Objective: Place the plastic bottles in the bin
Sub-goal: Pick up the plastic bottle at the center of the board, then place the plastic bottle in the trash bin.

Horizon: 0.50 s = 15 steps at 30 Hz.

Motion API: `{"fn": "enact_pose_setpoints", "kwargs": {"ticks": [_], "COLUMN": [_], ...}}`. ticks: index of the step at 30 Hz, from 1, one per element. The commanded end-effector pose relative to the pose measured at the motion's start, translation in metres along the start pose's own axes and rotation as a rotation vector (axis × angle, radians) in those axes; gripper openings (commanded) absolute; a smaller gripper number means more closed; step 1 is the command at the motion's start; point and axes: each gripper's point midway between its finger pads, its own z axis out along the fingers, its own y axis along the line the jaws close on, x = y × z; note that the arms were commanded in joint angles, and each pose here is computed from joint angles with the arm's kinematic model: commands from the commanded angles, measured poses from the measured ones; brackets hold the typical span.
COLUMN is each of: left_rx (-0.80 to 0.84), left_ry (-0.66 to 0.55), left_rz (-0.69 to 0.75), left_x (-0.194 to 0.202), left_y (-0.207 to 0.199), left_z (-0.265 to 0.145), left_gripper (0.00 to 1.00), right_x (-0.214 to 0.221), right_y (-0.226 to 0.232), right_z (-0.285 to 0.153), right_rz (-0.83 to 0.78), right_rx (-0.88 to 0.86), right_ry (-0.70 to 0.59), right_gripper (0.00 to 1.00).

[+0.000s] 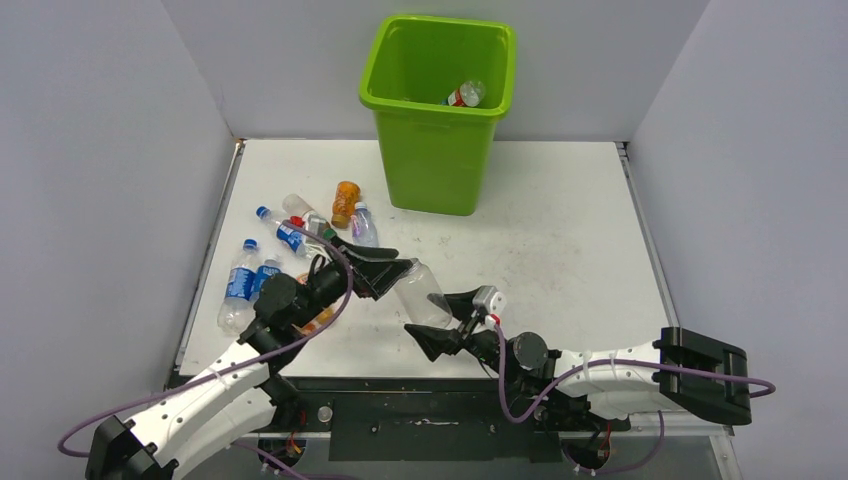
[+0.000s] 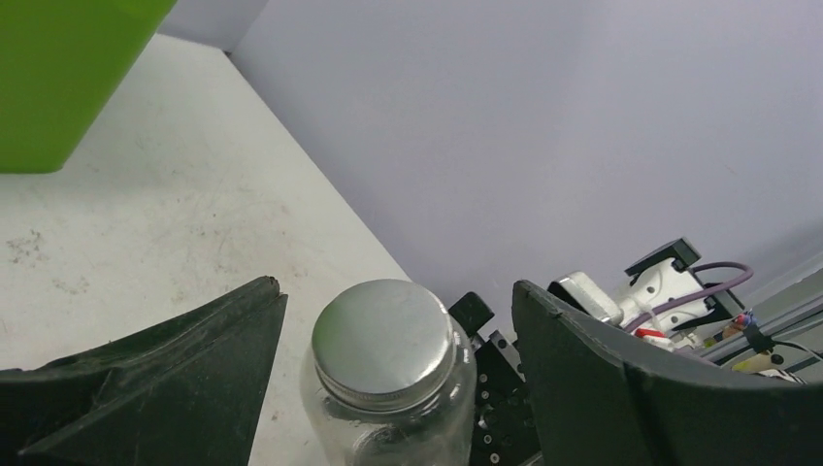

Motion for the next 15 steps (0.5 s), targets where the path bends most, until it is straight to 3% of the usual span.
{"fn": "enact_pose_setpoints", "kwargs": {"ticks": [1, 9, 15], "left_rx": [0.018, 0.029, 0.045], "left_ry": [0.065, 0.104, 0.108], "left_rz": [0.008, 0.012, 0.013], "left_x": [0.007, 0.023, 0.027], "left_y": [-0.007, -0.011, -0.014], "left_z": [0.007, 0.01, 0.014], "left_gripper": [0.84, 0.79, 0.56], "right_x": [-0.016, -0.015, -0.012], "right_y": [0.006, 0.005, 0.007], "right_z": [0.004, 0.004, 0.006], "right_rz": [0.006, 0.002, 0.0], "right_rx": [-0.016, -0.009, -0.017], "right_ry": [-0.056, -0.053, -0.046], "right_gripper": [0.27, 0.27, 0.27]}}
